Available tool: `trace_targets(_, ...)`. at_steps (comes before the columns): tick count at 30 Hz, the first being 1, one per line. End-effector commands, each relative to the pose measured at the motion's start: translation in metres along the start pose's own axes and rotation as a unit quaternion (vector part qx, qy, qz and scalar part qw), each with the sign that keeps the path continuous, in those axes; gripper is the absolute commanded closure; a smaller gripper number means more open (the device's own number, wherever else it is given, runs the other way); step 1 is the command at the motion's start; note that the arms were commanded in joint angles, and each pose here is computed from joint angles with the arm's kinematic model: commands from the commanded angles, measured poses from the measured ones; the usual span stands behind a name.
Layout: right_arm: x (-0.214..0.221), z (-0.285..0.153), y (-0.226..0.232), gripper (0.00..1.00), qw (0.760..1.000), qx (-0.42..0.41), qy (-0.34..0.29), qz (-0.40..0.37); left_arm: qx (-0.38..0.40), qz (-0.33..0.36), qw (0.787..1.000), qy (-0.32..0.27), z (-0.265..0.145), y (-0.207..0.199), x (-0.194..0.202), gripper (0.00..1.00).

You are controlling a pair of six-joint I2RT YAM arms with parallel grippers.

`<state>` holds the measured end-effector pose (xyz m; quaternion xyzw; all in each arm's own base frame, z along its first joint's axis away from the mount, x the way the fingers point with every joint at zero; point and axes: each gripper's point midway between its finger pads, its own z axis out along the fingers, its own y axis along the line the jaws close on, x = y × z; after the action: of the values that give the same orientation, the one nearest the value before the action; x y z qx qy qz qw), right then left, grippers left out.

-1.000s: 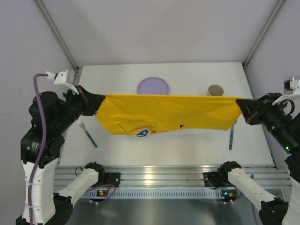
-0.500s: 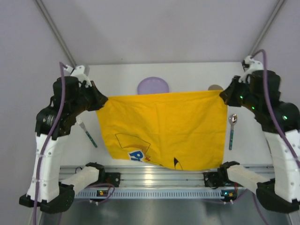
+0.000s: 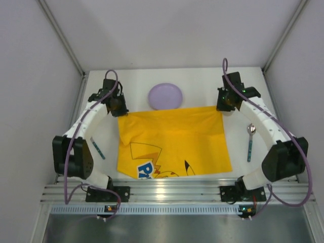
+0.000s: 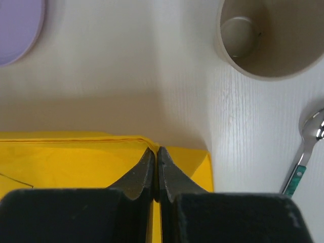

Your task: Set the dinner table for one person

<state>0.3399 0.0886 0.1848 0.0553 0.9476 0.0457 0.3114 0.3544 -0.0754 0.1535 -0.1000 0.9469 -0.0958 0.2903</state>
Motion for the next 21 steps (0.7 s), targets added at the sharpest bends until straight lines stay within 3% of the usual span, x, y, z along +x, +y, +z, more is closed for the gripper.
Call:
trace_targets(1,-0.031,0.034,-0.001,1.00,0.999,0.025,-0.038,0.008,-0.019,-0.005,0.999,-0.038,0.040,0.013,-0.030,1.00)
trace_targets(7,-0.027,0.091,0.005,1.00,0.999,0.043,0.015,0.004,-0.015,-0.006,1.000,0.014,0.092,0.013,-0.032,1.00)
trace_targets(12,-0.024,0.124,0.001,1.00,0.997,0.071,0.040,-0.006,-0.022,-0.012,1.000,0.009,0.120,0.012,-0.049,1.00)
trace_targets(19,-0.059,0.149,0.005,1.00,0.995,0.093,0.032,-0.023,-0.024,-0.011,1.000,0.001,0.153,0.006,-0.079,1.00)
trace_targets(21,-0.059,0.163,0.004,1.00,0.993,0.105,0.043,-0.029,-0.024,-0.014,1.000,0.002,0.154,0.002,-0.089,0.80)
